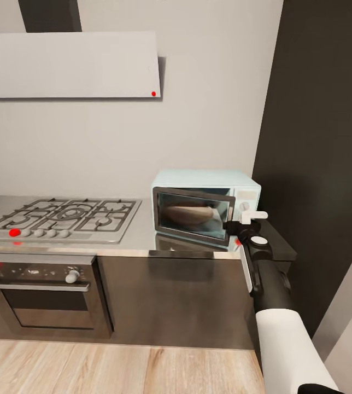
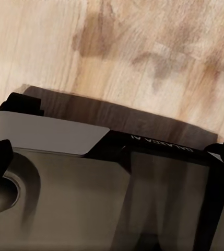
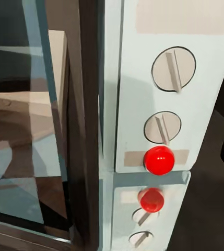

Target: In the kitchen, take the popcorn bag from the countertop, put it into the microwave, and heat it until the popcorn is cooked so the cooked popcorn ends up inside the bag.

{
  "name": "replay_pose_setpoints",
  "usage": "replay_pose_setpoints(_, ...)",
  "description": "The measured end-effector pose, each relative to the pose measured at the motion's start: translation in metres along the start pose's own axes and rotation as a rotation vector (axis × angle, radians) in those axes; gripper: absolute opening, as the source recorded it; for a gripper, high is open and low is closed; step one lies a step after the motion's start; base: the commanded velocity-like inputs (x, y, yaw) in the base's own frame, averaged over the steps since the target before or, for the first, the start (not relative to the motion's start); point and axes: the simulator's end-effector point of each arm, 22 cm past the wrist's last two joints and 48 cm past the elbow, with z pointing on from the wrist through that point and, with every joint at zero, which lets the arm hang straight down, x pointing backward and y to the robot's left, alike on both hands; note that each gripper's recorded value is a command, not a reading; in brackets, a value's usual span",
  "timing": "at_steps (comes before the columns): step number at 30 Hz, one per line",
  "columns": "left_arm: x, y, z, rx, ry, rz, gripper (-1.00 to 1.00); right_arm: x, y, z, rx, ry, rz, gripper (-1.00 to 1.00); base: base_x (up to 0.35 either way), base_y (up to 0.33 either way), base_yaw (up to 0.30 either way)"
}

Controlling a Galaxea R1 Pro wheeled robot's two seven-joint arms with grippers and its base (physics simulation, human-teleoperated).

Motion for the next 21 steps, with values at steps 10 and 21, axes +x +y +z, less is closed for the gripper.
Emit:
replay_pose_setpoints(10, 0.0, 0.0, 0.0, 0.0, 0.0, 0.0, 1.0, 0.004, -0.016, -0.008, -0.131, 0.096, -0.034, 1.0, 0.0, 0.0, 0.0)
replay_pose_setpoints(21, 0.0, 0.0, 0.0, 0.0, 0.0, 0.0, 1.0, 0.004, -0.063, -0.005, -0.075, 0.103, -0.071, 1.0, 0.0, 0.0, 0.0)
